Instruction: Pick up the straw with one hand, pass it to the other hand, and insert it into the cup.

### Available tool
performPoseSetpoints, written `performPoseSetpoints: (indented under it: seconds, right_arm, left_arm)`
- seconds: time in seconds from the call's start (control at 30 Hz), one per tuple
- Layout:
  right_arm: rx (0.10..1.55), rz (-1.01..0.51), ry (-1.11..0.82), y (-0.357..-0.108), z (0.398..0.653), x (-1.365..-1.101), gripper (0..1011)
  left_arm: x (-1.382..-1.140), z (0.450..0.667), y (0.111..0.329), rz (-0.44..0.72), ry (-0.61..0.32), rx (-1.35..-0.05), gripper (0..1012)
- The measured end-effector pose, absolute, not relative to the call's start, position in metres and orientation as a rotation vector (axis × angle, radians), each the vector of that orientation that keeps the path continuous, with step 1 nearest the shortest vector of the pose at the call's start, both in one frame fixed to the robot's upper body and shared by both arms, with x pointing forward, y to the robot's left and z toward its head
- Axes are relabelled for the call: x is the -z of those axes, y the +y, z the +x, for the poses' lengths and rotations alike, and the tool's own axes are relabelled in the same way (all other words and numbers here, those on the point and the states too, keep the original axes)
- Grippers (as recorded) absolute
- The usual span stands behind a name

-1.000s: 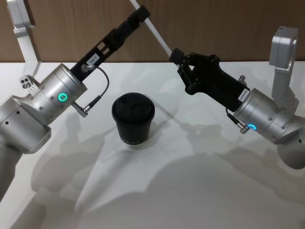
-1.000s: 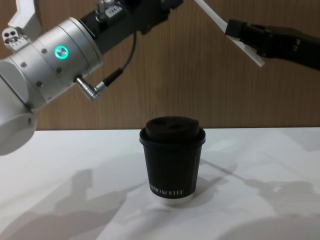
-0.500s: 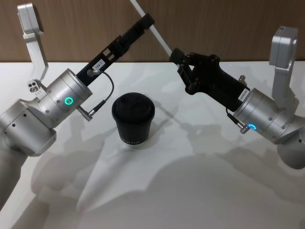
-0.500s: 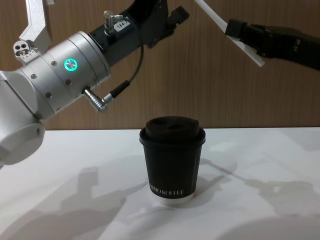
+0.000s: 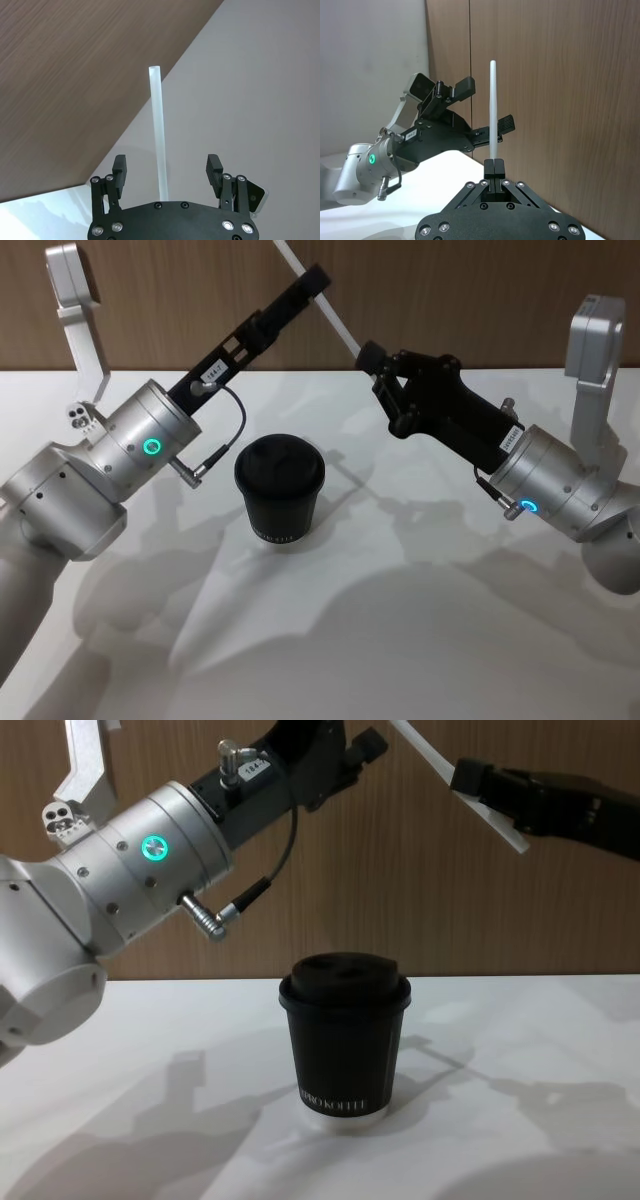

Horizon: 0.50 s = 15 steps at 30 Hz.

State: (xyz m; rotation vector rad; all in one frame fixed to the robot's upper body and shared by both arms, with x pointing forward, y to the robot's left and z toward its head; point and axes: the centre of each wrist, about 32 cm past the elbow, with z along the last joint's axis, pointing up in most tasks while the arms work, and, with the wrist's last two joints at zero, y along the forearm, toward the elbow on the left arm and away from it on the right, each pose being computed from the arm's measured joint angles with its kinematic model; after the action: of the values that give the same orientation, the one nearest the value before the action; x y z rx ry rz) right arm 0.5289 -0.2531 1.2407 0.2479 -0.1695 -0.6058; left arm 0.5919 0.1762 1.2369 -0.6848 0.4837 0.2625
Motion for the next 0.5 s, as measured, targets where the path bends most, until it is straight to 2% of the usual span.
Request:
performPoseSetpoints:
  seconds: [0.5]
  right_arm:
    - [0.606,0.248,-0.169,-0.2531,0.5289,-1.2407,2]
  left_arm:
    - [-1.2387,0.602,0.1709,-0.678,0.484,-0.265,1003]
